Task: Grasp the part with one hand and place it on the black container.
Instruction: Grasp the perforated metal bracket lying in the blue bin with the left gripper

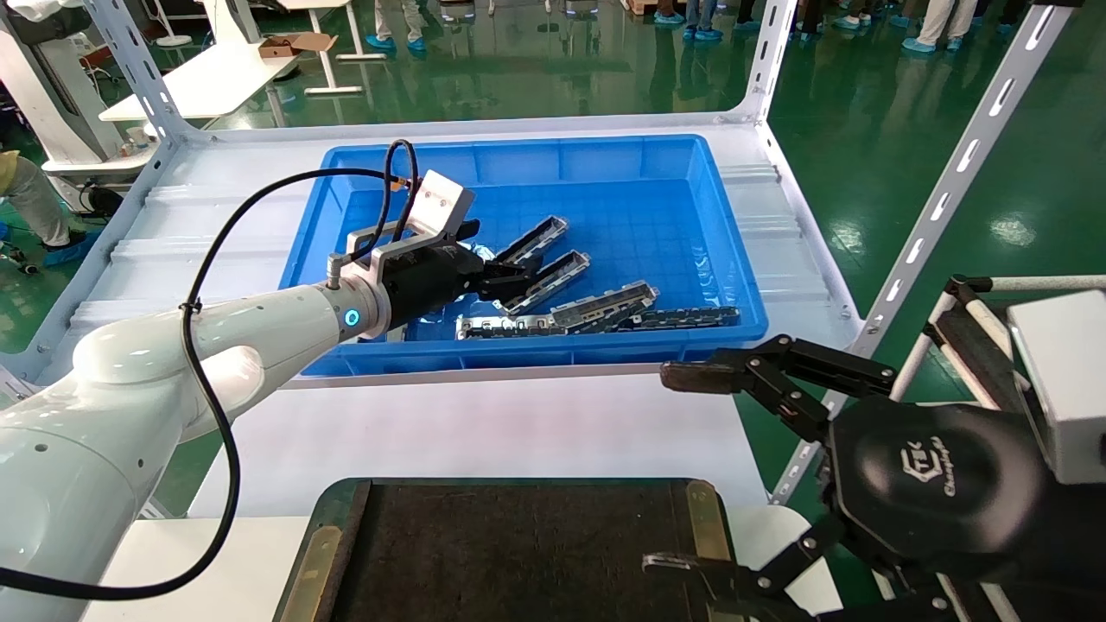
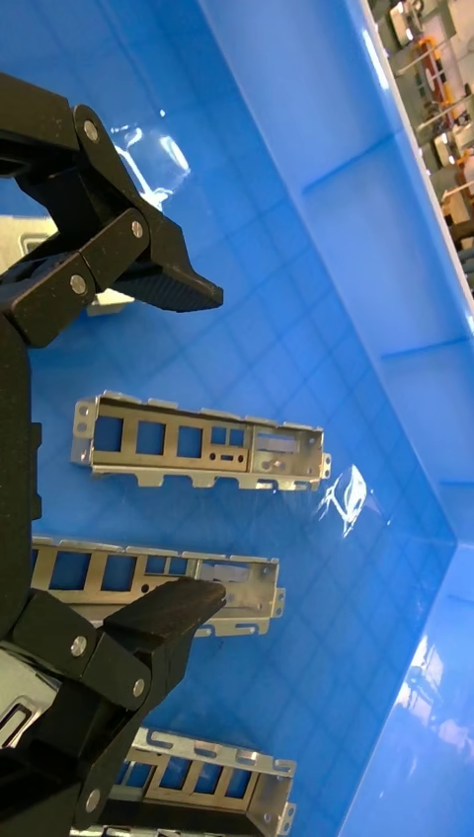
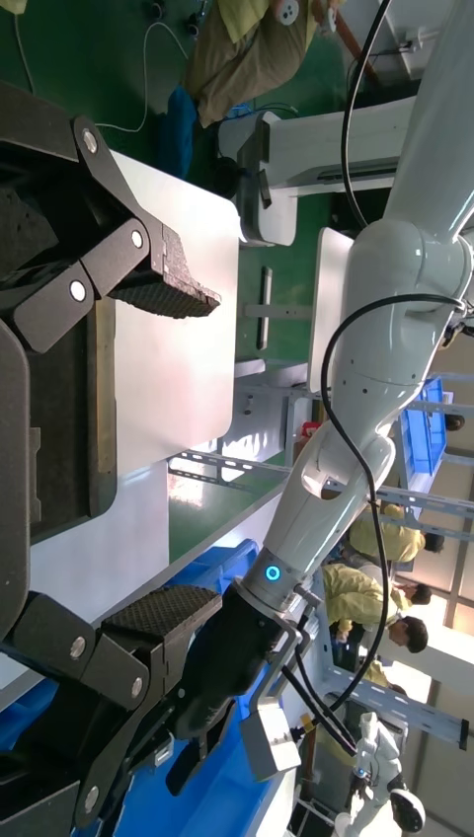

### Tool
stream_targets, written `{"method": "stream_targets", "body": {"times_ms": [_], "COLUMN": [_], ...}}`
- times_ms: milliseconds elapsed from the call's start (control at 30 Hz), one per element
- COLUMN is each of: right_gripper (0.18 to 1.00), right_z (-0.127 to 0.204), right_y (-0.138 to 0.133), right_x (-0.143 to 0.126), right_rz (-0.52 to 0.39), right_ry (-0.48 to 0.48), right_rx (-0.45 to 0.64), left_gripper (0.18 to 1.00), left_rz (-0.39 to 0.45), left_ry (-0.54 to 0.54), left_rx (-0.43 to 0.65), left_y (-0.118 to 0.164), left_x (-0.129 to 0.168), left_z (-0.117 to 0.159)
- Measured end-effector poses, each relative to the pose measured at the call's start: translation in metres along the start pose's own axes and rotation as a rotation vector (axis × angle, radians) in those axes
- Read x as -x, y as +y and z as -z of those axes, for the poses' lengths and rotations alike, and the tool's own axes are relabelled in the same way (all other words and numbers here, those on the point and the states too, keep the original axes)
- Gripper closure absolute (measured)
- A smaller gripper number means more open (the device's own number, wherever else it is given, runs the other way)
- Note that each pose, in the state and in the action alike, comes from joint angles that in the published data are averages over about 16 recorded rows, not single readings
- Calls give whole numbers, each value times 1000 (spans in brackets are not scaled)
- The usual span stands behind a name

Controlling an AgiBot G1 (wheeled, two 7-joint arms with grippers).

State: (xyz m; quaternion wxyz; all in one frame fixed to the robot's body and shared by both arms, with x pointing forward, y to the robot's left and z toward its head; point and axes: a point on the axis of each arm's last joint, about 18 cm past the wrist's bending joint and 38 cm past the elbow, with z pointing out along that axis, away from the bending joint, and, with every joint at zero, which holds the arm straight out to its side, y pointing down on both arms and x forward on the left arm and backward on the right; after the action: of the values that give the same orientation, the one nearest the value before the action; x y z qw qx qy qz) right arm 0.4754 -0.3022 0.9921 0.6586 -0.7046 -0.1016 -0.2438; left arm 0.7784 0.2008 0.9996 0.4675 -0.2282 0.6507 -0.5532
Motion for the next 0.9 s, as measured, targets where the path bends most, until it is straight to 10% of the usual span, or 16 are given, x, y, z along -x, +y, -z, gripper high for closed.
{"method": "stream_targets", "body": {"times_ms": [400,900], "right_gripper": [311,629], "right_z": [0,0], "right_y": [0,0], "right_x": [0,0], "right_rz": [0,0], "right_ry": [0,0], "right_rx": [0,0], "left_gripper": [277,579], "left_rz": [16,29], "left_ry": [-15,-32], "left_rx": [10,32], "left_y": [5,15], "left_x": [-4,-7], "left_z": [-4,-6]}}
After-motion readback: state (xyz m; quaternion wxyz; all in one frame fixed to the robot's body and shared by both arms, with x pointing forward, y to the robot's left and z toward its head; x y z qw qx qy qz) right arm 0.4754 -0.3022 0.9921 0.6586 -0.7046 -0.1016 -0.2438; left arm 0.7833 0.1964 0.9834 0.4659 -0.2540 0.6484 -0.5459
